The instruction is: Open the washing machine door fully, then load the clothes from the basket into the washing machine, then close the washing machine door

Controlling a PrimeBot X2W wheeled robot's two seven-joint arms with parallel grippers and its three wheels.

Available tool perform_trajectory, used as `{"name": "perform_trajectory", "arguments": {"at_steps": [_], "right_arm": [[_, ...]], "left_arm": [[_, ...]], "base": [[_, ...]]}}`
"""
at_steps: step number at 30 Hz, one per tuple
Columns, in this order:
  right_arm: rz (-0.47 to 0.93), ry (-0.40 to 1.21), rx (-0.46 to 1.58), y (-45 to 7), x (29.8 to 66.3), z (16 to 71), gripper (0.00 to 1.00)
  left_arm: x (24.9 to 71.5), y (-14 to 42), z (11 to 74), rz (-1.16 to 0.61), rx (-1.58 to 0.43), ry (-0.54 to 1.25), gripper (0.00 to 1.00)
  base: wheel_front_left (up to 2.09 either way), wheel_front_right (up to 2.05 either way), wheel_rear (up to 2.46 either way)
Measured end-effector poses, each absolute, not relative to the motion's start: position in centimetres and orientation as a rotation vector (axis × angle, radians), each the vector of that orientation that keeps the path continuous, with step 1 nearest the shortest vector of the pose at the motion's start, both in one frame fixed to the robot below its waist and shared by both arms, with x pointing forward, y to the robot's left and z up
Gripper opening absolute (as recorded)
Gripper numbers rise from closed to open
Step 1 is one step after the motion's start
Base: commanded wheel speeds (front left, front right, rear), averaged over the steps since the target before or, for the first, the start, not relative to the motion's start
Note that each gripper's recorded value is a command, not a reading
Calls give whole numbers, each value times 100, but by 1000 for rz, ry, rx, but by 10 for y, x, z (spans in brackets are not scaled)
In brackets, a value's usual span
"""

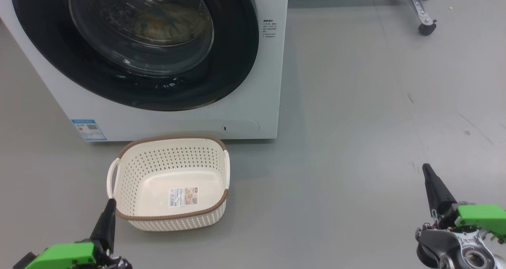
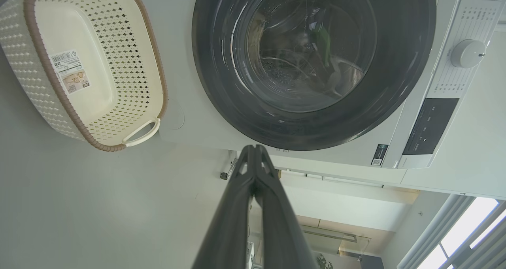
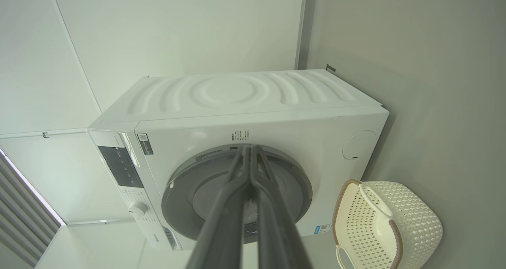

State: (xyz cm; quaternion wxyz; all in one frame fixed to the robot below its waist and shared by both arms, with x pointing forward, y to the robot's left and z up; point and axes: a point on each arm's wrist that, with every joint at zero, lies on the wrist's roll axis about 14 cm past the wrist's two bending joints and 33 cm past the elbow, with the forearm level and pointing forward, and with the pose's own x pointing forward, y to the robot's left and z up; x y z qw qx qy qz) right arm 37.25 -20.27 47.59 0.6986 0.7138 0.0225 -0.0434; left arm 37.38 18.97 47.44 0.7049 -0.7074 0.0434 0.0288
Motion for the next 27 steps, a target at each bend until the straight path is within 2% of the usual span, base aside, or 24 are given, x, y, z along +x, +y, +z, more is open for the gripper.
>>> {"name": "perform_trajectory", "arguments": {"at_steps": [27], "right_arm": [[-96, 50, 1591, -203, 373, 476, 0]], "left_arm": [[374, 190, 474, 64, -1573, 96, 0]], "base": [[0, 0, 0]]}}
